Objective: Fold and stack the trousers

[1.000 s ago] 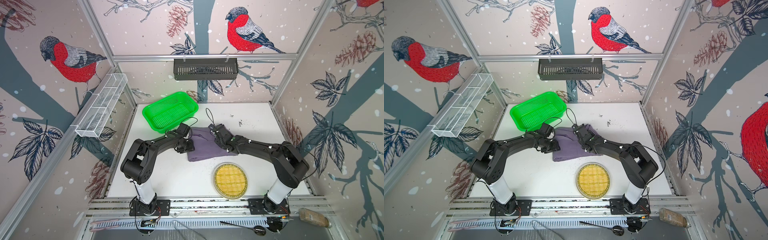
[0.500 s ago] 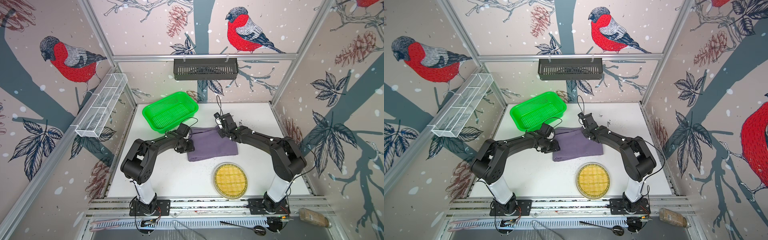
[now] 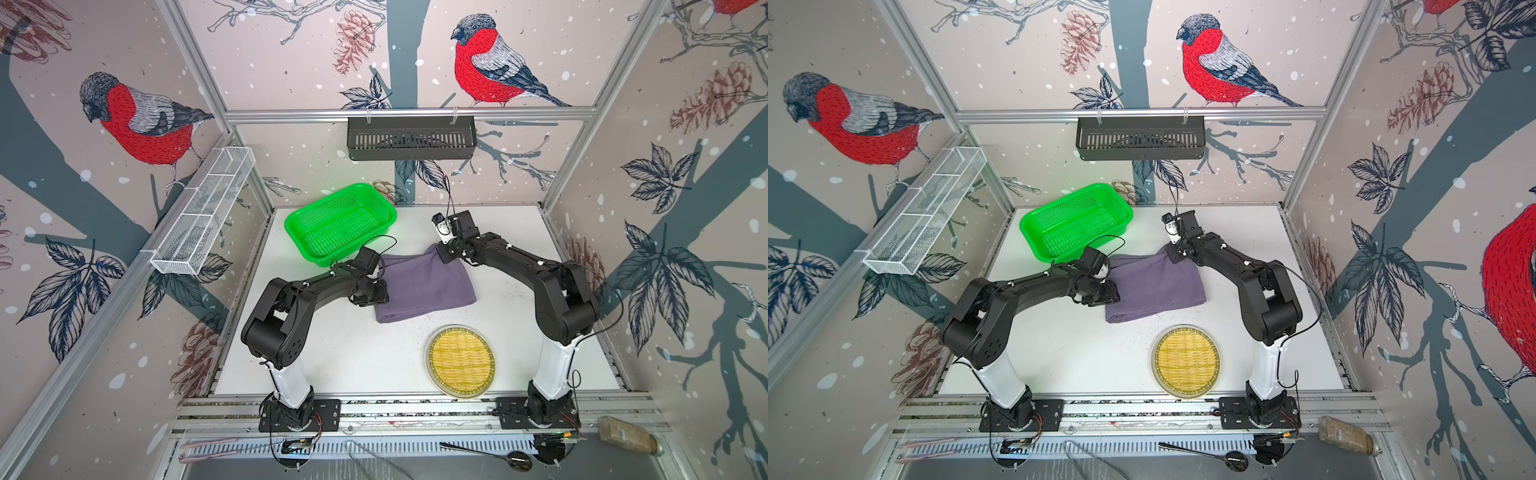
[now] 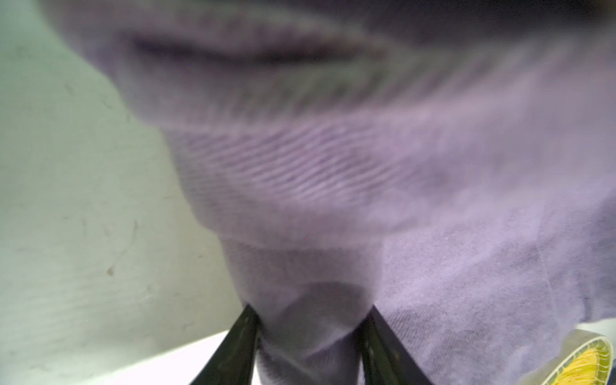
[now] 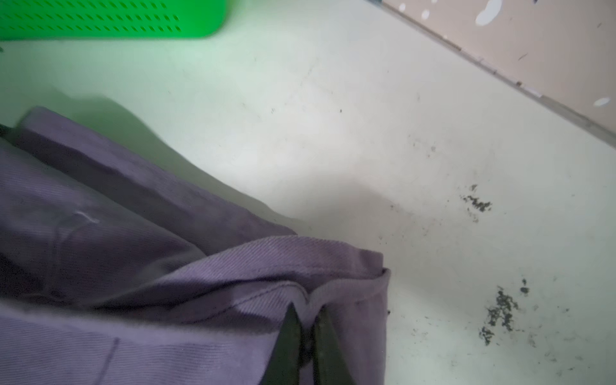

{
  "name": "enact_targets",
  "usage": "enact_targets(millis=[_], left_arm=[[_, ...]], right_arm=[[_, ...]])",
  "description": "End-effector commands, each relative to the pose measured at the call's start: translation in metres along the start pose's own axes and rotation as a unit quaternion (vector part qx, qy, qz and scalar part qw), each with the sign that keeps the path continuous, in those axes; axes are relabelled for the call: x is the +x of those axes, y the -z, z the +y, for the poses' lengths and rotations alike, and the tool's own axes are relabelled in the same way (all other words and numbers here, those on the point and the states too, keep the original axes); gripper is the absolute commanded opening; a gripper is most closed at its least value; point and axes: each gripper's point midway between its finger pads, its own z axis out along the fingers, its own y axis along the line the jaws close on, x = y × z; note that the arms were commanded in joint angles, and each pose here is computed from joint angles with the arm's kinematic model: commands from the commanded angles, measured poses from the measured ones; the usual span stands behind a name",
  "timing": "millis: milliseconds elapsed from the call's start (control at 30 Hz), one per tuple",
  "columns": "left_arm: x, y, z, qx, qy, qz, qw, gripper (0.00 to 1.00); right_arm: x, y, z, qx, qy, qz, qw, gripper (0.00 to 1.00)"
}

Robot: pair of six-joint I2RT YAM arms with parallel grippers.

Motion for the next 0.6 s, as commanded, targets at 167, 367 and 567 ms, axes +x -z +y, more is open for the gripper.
enact_targets(millis=[167,367,567], left_arm=[[0.003,0.011,-0.002,-0.008,-0.016,0.018,1.000,0.50],[-0.009,0.025,-0.011,-0.004,-0.036,0.002,0.999,0.51],[-0.039,0.041,-0.012,-0.040,-0.080,-0.027,0.996,0.53]], right_arm=[[0.000,-0.019,-0.022,-0.029,-0.055,-0.005,0.998,0.35],[-0.004,-0.030,-0.032,-0.019,-0.076,-0.003,0.997,0.43],[-0.033,-0.009,-0.036,-0.029,-0.098,-0.041,0.994,0.54]])
